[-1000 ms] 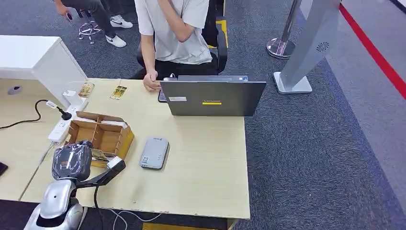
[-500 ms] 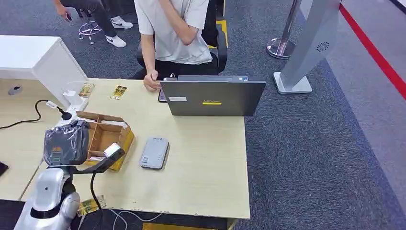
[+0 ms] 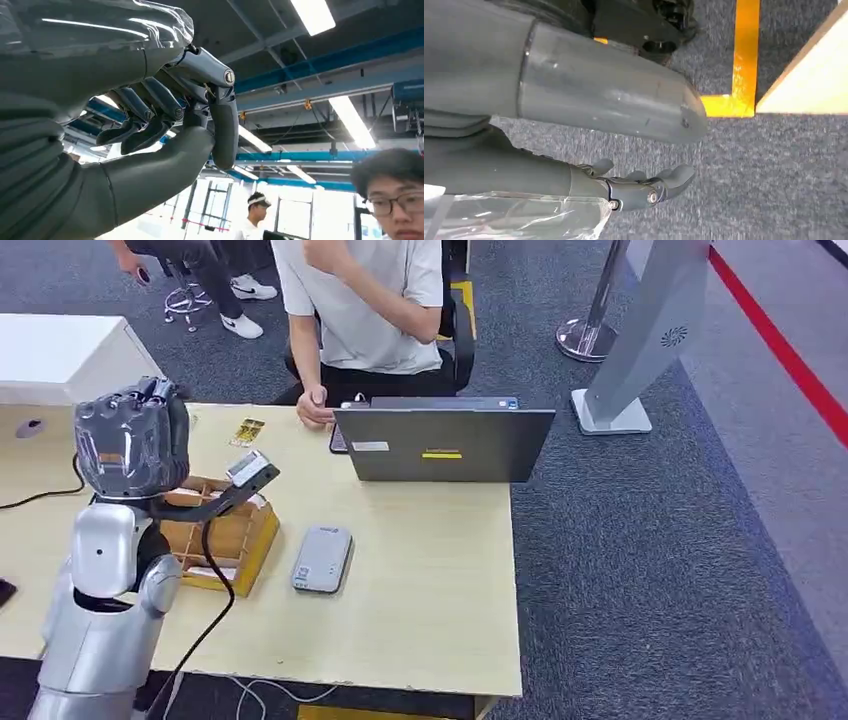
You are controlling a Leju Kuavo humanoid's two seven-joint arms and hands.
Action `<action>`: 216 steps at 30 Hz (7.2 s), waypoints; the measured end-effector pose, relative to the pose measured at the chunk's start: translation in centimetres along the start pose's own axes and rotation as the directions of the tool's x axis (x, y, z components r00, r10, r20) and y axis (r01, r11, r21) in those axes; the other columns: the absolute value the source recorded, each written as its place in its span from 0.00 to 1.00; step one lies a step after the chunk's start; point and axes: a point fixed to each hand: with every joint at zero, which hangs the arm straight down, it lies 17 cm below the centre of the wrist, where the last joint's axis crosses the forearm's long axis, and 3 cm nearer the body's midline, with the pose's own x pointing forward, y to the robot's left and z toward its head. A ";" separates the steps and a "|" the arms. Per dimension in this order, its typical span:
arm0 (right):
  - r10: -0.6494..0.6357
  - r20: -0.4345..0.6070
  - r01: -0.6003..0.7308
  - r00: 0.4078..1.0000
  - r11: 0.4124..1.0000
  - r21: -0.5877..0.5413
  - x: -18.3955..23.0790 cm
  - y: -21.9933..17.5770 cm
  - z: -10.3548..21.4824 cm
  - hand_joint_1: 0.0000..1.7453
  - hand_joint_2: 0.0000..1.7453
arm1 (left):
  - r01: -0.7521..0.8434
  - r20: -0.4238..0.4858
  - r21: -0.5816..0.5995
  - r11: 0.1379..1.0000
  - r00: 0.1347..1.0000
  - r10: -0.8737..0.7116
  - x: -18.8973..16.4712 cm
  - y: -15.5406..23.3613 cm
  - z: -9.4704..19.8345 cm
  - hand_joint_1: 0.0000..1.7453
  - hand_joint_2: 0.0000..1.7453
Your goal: Pass the card to the sensor for recognition and then transmit it.
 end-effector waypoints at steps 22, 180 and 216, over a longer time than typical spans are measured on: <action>-0.091 -0.047 0.090 0.995 0.996 -0.018 -2.9 0.3 1.2 0.00 0.00 | -0.110 0.079 -0.184 0.977 0.989 0.126 2.2 -4.5 13.3 0.00 1.00; 0.014 -0.067 -0.013 0.998 1.000 0.014 -2.3 0.1 0.6 0.00 0.00 | -0.046 -0.240 -0.664 0.747 0.959 -0.154 -10.5 -17.8 24.8 1.00 1.00; 0.039 -0.070 -0.038 0.997 0.999 0.016 -1.4 2.0 0.4 0.00 0.00 | 0.025 -0.031 0.038 0.999 0.999 -0.024 0.7 -1.6 -5.1 0.00 1.00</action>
